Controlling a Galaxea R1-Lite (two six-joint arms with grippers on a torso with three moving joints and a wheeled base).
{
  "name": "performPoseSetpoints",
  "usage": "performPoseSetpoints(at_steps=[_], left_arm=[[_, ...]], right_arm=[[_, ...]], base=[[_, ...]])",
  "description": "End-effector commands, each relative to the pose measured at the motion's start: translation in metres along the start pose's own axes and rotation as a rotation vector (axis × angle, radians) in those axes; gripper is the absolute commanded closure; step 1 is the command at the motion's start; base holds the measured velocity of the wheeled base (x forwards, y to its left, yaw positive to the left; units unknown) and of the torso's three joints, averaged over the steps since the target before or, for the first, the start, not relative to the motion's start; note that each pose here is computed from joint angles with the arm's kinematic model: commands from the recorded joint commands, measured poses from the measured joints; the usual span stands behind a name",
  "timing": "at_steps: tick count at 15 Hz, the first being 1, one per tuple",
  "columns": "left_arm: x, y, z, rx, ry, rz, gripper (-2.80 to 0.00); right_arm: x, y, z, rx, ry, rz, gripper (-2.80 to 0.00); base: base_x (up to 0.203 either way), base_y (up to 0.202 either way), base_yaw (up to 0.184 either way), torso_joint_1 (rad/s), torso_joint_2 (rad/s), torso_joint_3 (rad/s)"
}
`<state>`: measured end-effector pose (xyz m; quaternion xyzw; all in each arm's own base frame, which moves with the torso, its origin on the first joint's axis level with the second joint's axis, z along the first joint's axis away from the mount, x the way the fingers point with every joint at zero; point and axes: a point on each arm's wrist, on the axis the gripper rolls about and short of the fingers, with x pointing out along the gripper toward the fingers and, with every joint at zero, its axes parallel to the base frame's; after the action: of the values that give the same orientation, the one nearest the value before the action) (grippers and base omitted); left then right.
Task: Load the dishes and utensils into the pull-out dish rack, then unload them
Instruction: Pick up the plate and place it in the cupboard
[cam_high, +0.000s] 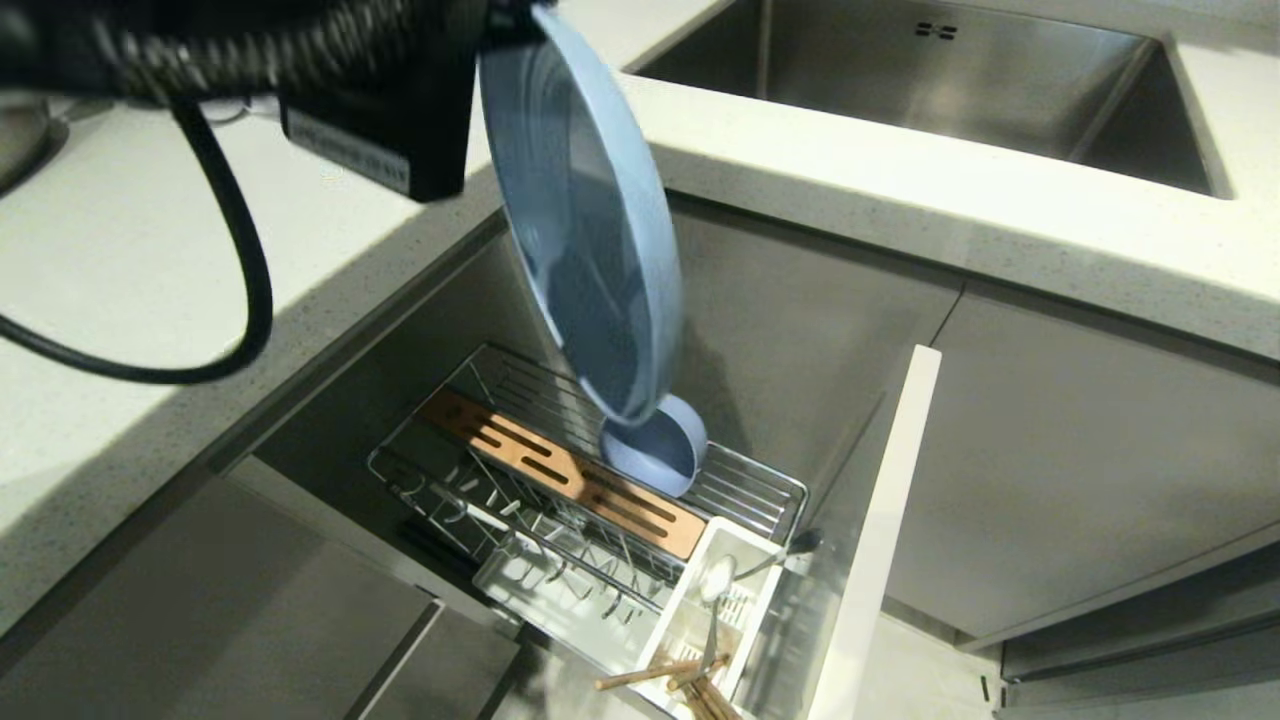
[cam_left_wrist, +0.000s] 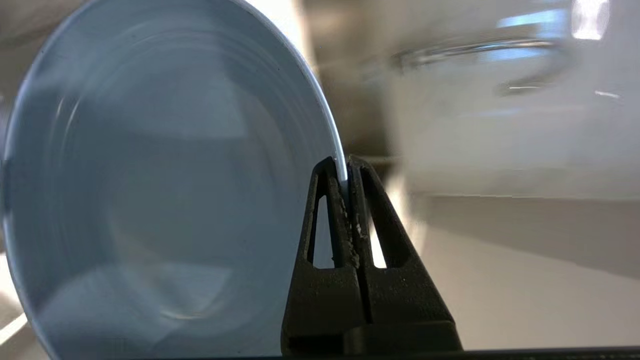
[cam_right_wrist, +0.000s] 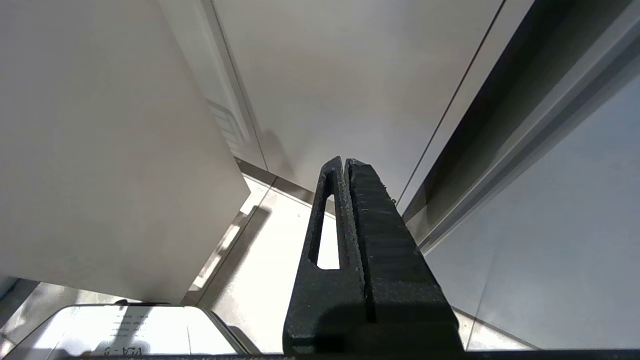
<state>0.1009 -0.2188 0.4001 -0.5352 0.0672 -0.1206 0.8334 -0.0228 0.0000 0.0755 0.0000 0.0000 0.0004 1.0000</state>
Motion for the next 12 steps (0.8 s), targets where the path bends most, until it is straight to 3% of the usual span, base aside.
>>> performPoseSetpoints(at_steps=[1,3,8,12], left_arm=[[0.007,0.025,-0.007,-0.066,0.005,0.114,0.0],[0.009,0.043,-0.01,-0.081,0.015,0.207,0.0],[0.018,0.061,-0.012,-0.111,-0.026,0.266,0.0],[0.028,0.091,-0.016,-0.126,-0.059,0.35,0.0]], right_arm=[[0.0,0.0,0.0,0.0,0.0,0.001,0.0],[0.0,0.0,0.0,0.0,0.0,0.001,0.0],[0.0,0.0,0.0,0.0,0.0,0.001,0.0],[0.0,0.0,0.0,0.0,0.0,0.001,0.0]], base=[[0.0,0.0,0.0,0.0,0.0,0.0],[0.0,0.0,0.0,0.0,0.0,0.0],[0.0,0.0,0.0,0.0,0.0,0.0],[0.0,0.0,0.0,0.0,0.0,0.0]])
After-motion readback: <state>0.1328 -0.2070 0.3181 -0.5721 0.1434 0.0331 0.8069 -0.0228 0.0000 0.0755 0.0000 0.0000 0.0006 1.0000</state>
